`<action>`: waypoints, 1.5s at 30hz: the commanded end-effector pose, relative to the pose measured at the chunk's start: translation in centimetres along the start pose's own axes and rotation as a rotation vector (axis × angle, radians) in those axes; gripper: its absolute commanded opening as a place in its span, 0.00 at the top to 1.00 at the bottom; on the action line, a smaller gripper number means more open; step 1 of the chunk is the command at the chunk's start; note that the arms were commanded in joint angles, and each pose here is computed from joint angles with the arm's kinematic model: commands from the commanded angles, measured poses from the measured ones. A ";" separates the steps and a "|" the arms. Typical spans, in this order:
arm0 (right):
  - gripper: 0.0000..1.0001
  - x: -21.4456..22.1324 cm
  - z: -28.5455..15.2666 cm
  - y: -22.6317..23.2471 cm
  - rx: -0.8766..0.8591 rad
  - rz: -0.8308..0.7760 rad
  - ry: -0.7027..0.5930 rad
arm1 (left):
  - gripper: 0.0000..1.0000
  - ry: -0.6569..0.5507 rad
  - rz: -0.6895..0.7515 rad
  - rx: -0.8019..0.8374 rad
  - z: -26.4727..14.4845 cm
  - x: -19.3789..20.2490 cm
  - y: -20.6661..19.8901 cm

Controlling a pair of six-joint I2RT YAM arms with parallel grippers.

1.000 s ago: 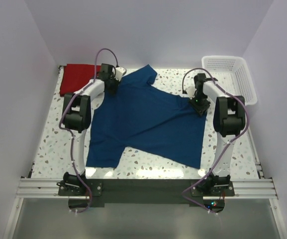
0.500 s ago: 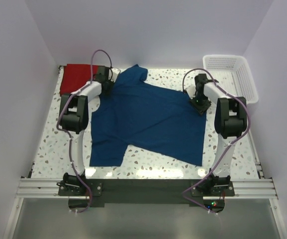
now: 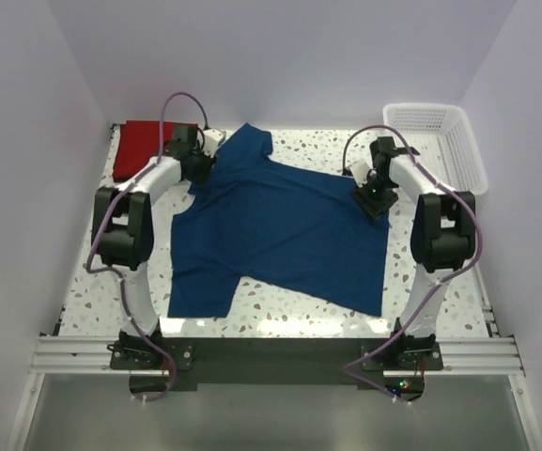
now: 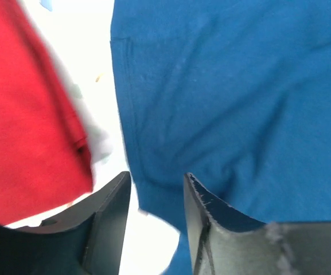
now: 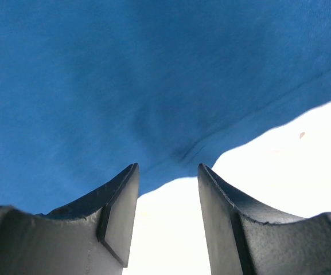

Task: Fold and stack the t-shirts
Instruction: Flatten the tshirt out

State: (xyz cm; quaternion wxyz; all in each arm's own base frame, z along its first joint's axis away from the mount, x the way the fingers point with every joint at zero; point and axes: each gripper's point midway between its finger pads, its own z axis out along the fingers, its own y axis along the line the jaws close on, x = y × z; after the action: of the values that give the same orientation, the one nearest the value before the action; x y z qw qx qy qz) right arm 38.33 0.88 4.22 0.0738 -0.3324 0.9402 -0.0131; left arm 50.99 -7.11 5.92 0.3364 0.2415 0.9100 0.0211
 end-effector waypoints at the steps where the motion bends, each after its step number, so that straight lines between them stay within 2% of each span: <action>1: 0.50 0.2 -4.5 3.5 -0.083 -0.043 -0.069 | 0.52 -0.126 0.085 0.019 -5.9 -3.5 0.4; 3: 0.51 0.7 -5.5 4.5 -0.115 -0.053 -0.083 | 0.50 -0.144 0.189 0.044 -7.9 -3.3 0.1; 4: 0.51 1.8 -5.4 5.5 -0.142 -0.056 -0.055 | 0.50 -0.082 0.224 0.095 -8.1 -0.9 -1.1; 5: 0.52 2.3 -5.8 6.0 -0.151 -0.067 -0.053 | 0.51 -0.090 0.313 0.150 -9.2 -0.4 -1.9; 7: 0.53 4.0 -5.4 7.2 -0.183 -0.077 -0.017 | 0.51 0.002 0.363 0.244 -9.9 3.9 -3.9; 8: 0.53 4.6 -5.3 7.6 -0.192 -0.087 -0.005 | 0.51 -0.001 0.409 0.267 -10.8 4.5 -4.4; 9: 0.54 5.1 -5.4 7.9 -0.194 -0.095 -0.002 | 0.53 0.051 0.417 0.313 -11.0 7.1 -5.4; 15: 0.57 8.5 -3.3 9.5 -0.224 -0.117 0.079 | 0.59 0.169 0.476 0.368 -11.8 14.4 -7.4; 23: 0.60 11.5 1.3 8.0 -0.141 -0.163 0.201 | 0.61 0.297 0.584 0.466 -13.2 21.8 -11.6; 27: 0.61 12.5 2.2 6.6 -0.136 -0.137 0.234 | 0.61 0.332 0.668 0.543 -14.8 24.1 -14.4; 32: 0.60 11.6 -0.4 6.4 -0.120 -0.162 0.171 | 0.61 0.334 0.688 0.637 -16.7 24.7 -16.2; 35: 0.56 11.1 -2.8 6.9 -0.128 -0.191 0.108 | 0.55 0.265 0.665 0.641 -17.6 22.1 -16.5; 40: 0.53 13.5 -6.0 9.3 -0.163 -0.306 0.065 | 0.45 0.167 0.671 0.669 -20.6 19.2 -16.7; 45: 0.55 17.0 -6.3 12.6 -0.218 -0.385 0.076 | 0.44 0.173 0.667 0.697 -22.0 19.8 -17.0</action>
State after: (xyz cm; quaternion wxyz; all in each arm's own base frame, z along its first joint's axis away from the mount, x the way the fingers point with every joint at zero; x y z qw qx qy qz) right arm 20.57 -0.58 8.36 0.0464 -0.4718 0.8803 0.0196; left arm 18.88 -10.13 6.68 0.1486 0.6092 0.7686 -0.1267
